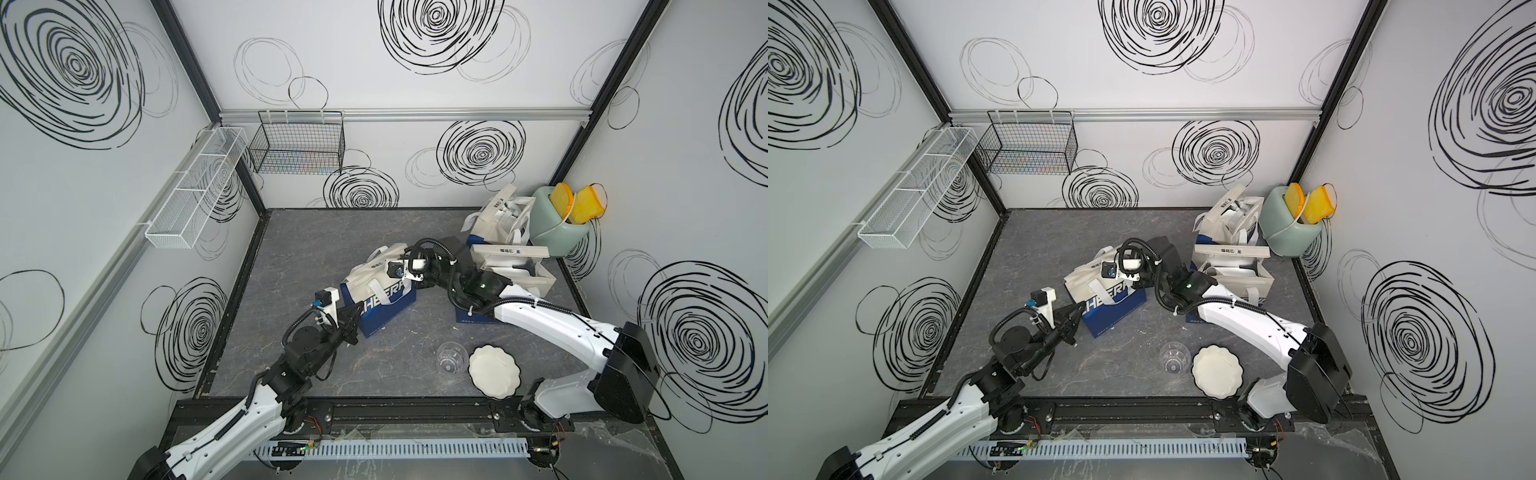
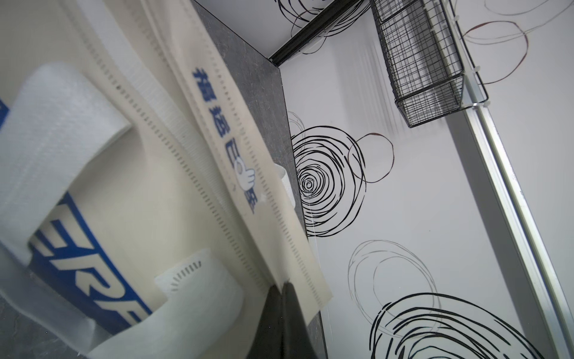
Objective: Open the takeout bag
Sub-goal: Open the takeout bag at the center of the board.
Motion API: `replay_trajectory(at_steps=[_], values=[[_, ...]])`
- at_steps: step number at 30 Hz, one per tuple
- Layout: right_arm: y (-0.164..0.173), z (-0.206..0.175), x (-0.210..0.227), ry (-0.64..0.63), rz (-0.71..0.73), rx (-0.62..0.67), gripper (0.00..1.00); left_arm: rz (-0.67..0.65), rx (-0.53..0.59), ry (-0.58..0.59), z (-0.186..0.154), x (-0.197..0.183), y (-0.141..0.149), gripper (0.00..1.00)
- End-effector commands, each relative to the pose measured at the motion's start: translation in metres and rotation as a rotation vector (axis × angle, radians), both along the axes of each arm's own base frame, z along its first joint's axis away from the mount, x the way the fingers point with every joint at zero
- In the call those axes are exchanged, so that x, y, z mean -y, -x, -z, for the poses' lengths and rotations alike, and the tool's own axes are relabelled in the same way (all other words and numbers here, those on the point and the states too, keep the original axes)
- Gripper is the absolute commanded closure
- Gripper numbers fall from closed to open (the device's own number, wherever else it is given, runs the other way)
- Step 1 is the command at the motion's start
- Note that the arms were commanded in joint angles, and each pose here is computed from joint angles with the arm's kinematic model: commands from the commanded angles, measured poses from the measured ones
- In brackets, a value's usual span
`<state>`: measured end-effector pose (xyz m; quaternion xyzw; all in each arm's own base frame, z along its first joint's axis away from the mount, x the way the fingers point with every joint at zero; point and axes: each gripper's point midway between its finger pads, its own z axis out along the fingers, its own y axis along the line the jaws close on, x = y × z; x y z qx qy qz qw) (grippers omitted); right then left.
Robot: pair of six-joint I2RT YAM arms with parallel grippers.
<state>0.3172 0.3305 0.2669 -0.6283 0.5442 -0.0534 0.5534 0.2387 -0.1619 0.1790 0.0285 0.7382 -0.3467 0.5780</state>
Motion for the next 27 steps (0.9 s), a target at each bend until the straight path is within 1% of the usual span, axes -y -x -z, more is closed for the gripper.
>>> replay_trajectory(at_steps=[1, 6, 13, 23, 27], values=[[-0.009, -0.052, -0.004, -0.149, 0.034, 0.072, 1.0, 0.008, -0.07, -0.036, 0.026, -0.001, 0.003, 1.0], [-0.014, -0.054, -0.003, -0.156, 0.056, 0.083, 1.0, 0.011, -0.068, -0.037, 0.025, -0.001, 0.004, 1.0], [-0.029, -0.076, -0.002, -0.184, 0.101, 0.129, 1.0, 0.018, -0.069, -0.045, 0.026, 0.0, 0.004, 1.0], [-0.034, -0.106, 0.003, -0.218, 0.105, 0.168, 1.0, 0.014, -0.07, -0.05, 0.026, -0.001, 0.004, 1.0], [-0.035, -0.111, 0.005, -0.221, 0.1, 0.17, 1.0, 0.014, -0.07, -0.052, 0.027, -0.001, 0.004, 1.0]])
